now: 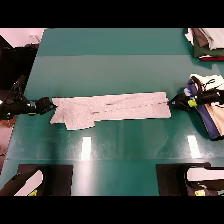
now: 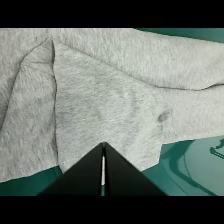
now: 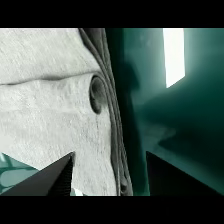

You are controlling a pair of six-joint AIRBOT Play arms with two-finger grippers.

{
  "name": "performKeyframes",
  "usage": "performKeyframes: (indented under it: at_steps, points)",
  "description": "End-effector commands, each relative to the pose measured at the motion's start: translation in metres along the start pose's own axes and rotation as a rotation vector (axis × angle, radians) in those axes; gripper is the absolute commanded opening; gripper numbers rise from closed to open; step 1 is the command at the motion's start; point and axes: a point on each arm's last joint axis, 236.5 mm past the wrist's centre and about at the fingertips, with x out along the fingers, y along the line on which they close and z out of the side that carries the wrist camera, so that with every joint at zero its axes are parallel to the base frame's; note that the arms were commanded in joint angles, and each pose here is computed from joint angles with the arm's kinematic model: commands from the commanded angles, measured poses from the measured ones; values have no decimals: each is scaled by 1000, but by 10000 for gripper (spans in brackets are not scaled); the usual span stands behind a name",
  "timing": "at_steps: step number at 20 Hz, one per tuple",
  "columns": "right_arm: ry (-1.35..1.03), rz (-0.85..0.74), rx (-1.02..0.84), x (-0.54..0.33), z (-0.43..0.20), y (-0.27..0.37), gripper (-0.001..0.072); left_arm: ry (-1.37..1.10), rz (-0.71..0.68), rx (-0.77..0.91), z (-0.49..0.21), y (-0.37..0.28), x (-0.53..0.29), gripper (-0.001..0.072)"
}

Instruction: Fold the shirts.

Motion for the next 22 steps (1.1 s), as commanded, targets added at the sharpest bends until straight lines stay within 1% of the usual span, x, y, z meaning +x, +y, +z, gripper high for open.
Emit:
performKeyframes:
  at_steps: [1, 2, 3, 4, 6, 7, 8, 9, 11, 14, 18, 22]
  points:
    - [24, 68, -9, 23, -2, 12, 501, 27, -11, 0, -6, -3, 0, 21]
    - [35, 84, -13, 31, -2, 17, 449, 28, -13, -1, -7, -3, 0, 21]
    - [38, 91, -19, 36, -2, 21, 429, 25, -24, -8, -6, -6, 0, 21]
    - [33, 100, -25, 41, 0, 25, 425, 19, -43, -20, -4, -10, 0, 20]
    - [32, 122, -53, 44, 0, 36, 163, 21, -72, -14, -5, -22, 4, 20]
    - [28, 136, -52, 43, 1, 39, 131, 30, -80, 15, -9, -31, 9, 20]
    - [24, 153, -47, 42, 2, 44, 48, 31, -88, 47, -11, -41, 15, 20]
    - [13, 165, -47, 40, 4, 48, 24, 35, -97, 81, -14, -52, 24, 20]
    - [-20, 165, -76, 28, 7, 58, 16, 67, -112, 141, -26, -73, 46, 20]
    - [-73, 171, -158, -1, 10, 86, 15, 191, -147, 224, -46, -107, 84, 20]
    - [-77, 207, -305, -46, 7, 149, 15, 296, -200, 346, -52, -167, 142, 20]
    - [-106, 224, -464, -68, 5, 222, 15, 380, -252, 446, -75, -223, 204, 21]
